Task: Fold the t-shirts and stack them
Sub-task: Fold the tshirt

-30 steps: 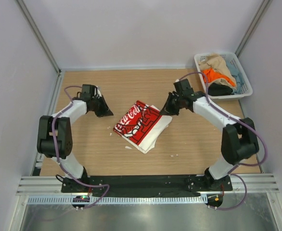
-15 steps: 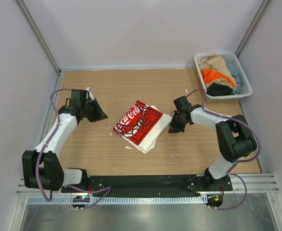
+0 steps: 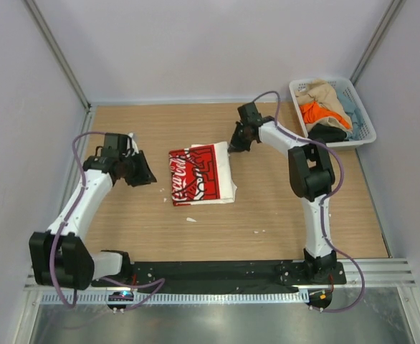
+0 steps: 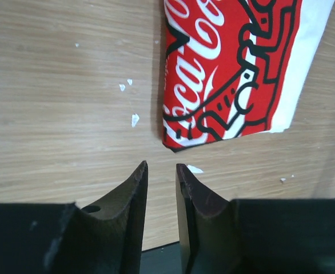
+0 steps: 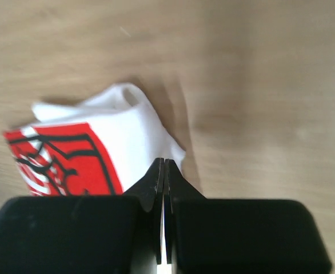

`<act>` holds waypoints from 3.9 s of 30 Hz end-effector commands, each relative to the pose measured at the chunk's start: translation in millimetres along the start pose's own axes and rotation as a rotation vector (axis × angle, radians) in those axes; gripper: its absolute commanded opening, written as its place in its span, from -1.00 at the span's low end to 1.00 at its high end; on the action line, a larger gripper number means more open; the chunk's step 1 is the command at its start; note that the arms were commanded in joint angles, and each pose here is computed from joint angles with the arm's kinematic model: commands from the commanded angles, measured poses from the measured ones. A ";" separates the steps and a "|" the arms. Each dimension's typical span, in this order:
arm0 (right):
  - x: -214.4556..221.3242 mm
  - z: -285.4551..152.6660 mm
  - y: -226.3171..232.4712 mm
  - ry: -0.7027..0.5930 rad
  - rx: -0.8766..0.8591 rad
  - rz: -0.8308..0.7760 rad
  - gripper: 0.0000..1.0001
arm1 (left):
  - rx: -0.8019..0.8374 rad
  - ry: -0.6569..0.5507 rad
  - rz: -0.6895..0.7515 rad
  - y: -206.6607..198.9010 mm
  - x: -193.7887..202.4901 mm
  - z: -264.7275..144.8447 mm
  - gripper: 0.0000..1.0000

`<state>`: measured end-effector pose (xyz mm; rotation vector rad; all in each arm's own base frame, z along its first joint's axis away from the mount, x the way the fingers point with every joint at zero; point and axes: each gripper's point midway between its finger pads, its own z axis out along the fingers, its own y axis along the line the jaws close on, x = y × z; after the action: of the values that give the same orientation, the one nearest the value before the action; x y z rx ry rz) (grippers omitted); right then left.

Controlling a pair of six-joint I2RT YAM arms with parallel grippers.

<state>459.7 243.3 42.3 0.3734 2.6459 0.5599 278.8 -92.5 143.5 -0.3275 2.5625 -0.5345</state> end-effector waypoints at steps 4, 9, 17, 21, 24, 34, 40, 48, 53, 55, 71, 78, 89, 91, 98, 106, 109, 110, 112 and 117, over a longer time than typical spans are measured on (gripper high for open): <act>-57.4 -74.2 36.9 -0.091 -0.013 -0.150 -0.93 | -0.042 0.171 0.069 4.7 -21.4 55.3 -0.72; -46.7 -117.8 7.7 -0.114 0.002 -0.108 -0.88 | -0.107 0.283 0.148 -5.4 11.2 99.8 -0.76; -2.9 -155.0 -45.0 -0.111 0.023 -0.046 -0.87 | -0.174 0.377 0.184 -17.0 56.9 121.6 -0.83; 16.4 -159.4 -58.0 -0.095 -0.002 0.000 -0.86 | -0.130 0.438 0.214 -42.8 95.3 129.0 -0.83; 24.0 -163.0 -69.7 -0.102 -0.011 0.027 -0.86 | -0.035 0.486 0.236 -86.0 130.1 134.6 -0.85; 66.5 -147.4 -74.0 0.063 -0.231 0.012 -0.79 | 0.455 0.621 0.183 -229.2 161.7 60.1 -0.71; 101.2 -146.8 -41.7 0.185 -0.495 -0.017 -0.79 | 0.541 0.441 0.219 -229.1 87.2 30.1 -0.80; 162.1 -133.3 -13.7 0.371 -0.577 -0.085 -0.86 | 0.716 0.438 0.284 -251.3 29.9 105.8 -1.00; 179.6 -119.6 1.3 0.402 -0.613 -0.088 -0.88 | 0.693 0.468 0.270 -244.0 39.9 162.8 -1.00; 186.6 -111.5 6.4 0.421 -0.619 -0.090 -0.89 | 0.661 0.471 0.253 -237.1 42.6 175.7 -1.00; 239.8 -59.9 -49.6 0.479 -0.429 0.016 -0.96 | 0.476 0.545 0.149 -190.3 74.8 227.4 -1.00; 255.6 -95.2 -68.2 0.482 -0.369 0.008 -0.95 | 0.488 0.532 0.201 -195.5 66.2 215.0 -1.00; 167.6 -142.6 -11.7 0.310 -0.523 -0.007 -0.94 | 0.575 0.438 0.209 -227.6 45.5 131.2 -1.00; 162.6 -133.8 -6.1 0.323 -0.546 -0.002 -0.94 | 0.594 0.438 0.217 -228.5 52.3 123.5 -1.00; 173.9 -104.9 -11.3 0.398 -0.569 0.049 -0.94 | 0.532 0.545 0.183 -190.1 116.5 134.9 -1.00; 190.4 -82.9 -82.9 0.379 -0.391 0.136 -0.94 | 0.403 0.568 0.190 -150.4 150.0 155.2 -1.00; 177.0 -82.9 -101.4 0.359 -0.302 0.149 -0.94 | 0.406 0.543 0.207 -156.0 144.3 143.6 -1.00; 161.3 -85.3 -95.9 0.325 -0.308 0.095 -0.92 | 0.419 0.522 0.217 -163.4 136.6 137.6 -0.97; 154.6 -89.8 -98.2 0.327 -0.260 0.068 -0.88 | 0.427 0.454 0.249 -178.9 111.8 115.7 -0.78; 114.6 -106.8 -81.1 0.251 -0.239 -0.016 -0.34 | 0.396 0.332 0.238 -165.5 33.5 85.2 -0.21</act>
<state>285.9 183.1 35.1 0.3306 2.7985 1.0612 274.0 -311.7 82.2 0.2547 2.7994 -1.1134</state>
